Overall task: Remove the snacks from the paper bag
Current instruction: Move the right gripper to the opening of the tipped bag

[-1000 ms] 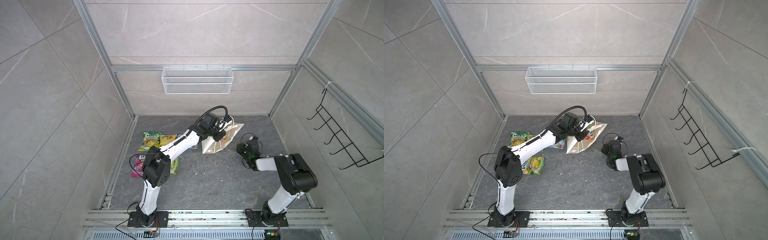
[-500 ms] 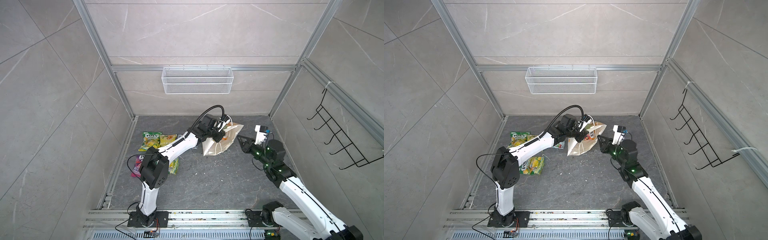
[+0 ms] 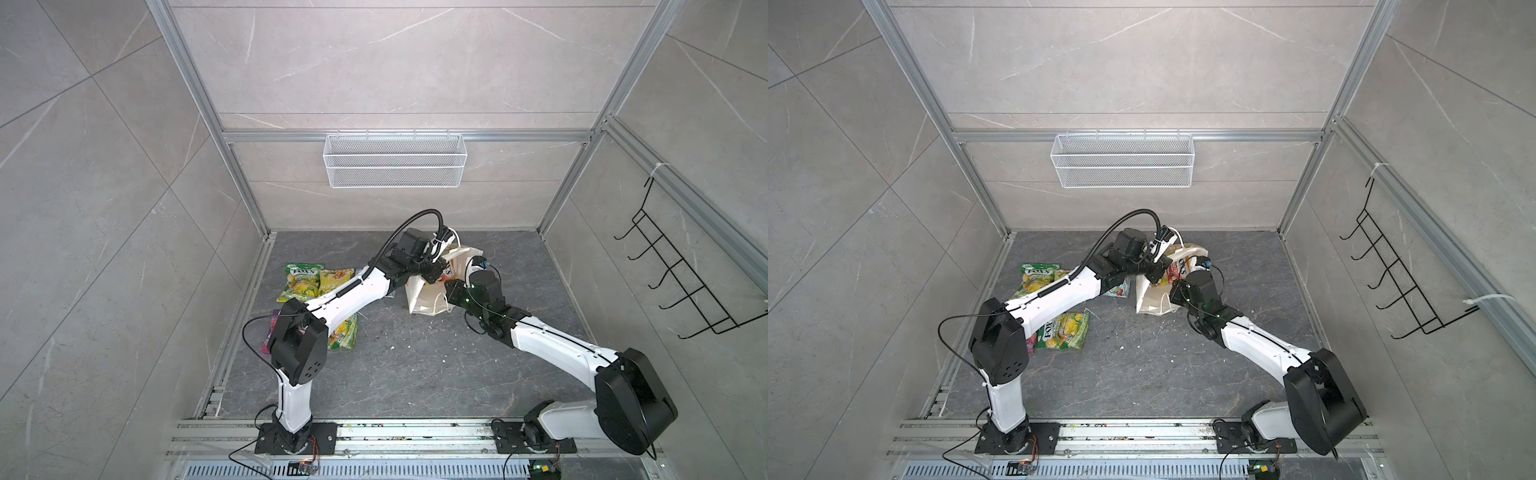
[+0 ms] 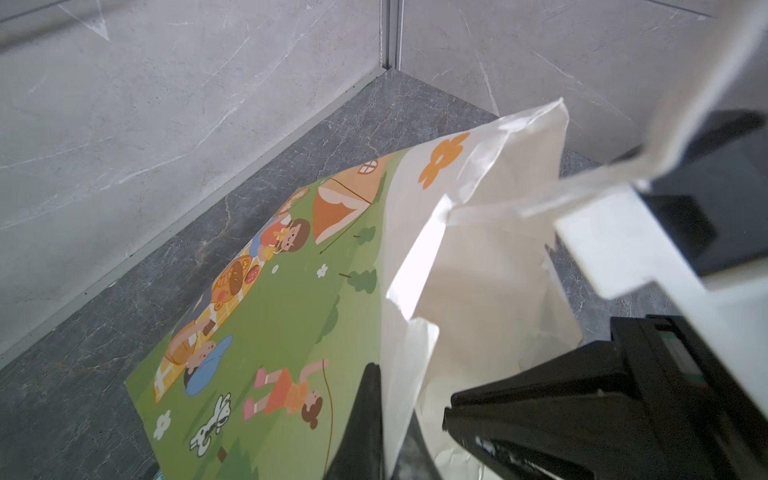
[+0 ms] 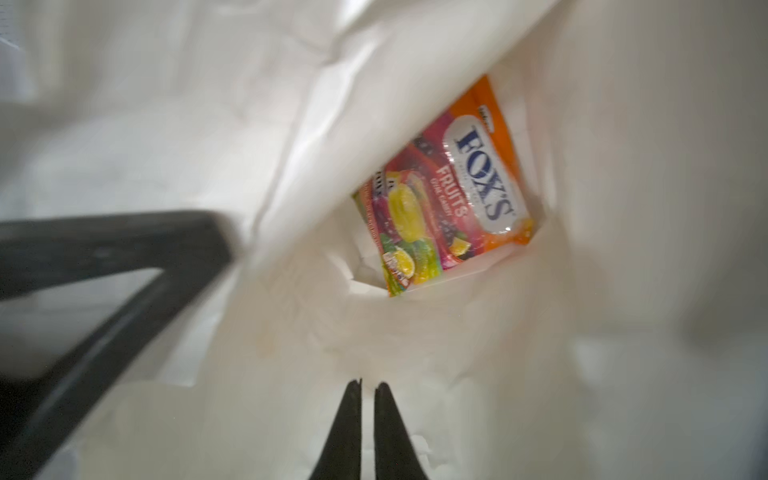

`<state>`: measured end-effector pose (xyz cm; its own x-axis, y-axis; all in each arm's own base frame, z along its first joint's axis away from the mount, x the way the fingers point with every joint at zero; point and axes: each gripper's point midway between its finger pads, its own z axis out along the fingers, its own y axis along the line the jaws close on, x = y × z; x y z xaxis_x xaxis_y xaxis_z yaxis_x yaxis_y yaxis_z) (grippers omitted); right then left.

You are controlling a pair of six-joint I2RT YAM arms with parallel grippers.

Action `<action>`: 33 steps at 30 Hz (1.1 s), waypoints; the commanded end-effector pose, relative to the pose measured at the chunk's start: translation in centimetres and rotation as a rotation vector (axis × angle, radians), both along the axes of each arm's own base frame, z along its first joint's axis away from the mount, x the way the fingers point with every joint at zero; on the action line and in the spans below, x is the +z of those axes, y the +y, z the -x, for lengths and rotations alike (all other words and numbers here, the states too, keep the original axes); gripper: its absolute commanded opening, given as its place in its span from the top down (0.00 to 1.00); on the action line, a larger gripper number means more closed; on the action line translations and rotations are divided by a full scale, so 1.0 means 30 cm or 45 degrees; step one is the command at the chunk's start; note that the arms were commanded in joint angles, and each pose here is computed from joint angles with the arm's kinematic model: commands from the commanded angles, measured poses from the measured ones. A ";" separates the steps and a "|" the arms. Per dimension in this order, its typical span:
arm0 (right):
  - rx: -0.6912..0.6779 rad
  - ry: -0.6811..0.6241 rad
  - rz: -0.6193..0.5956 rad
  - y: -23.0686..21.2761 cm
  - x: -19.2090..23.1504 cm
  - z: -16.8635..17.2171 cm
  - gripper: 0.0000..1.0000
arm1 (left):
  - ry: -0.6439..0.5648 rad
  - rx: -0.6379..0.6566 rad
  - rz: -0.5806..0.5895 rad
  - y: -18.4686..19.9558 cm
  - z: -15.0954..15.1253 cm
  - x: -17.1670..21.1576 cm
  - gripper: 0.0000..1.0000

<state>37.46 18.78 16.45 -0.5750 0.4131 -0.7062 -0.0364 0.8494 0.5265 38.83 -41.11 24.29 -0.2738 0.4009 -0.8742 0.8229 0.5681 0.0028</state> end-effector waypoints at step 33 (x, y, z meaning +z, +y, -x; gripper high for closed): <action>-0.079 -0.122 0.202 -0.300 0.217 0.108 0.51 | 0.074 -0.192 0.056 -0.154 0.154 -0.085 1.00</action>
<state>35.67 10.18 22.39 -0.4198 0.2886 -0.8605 -0.0401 0.9413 0.3352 34.07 -44.75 20.25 -0.2849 0.4297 -0.8568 0.8873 0.4564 -0.0662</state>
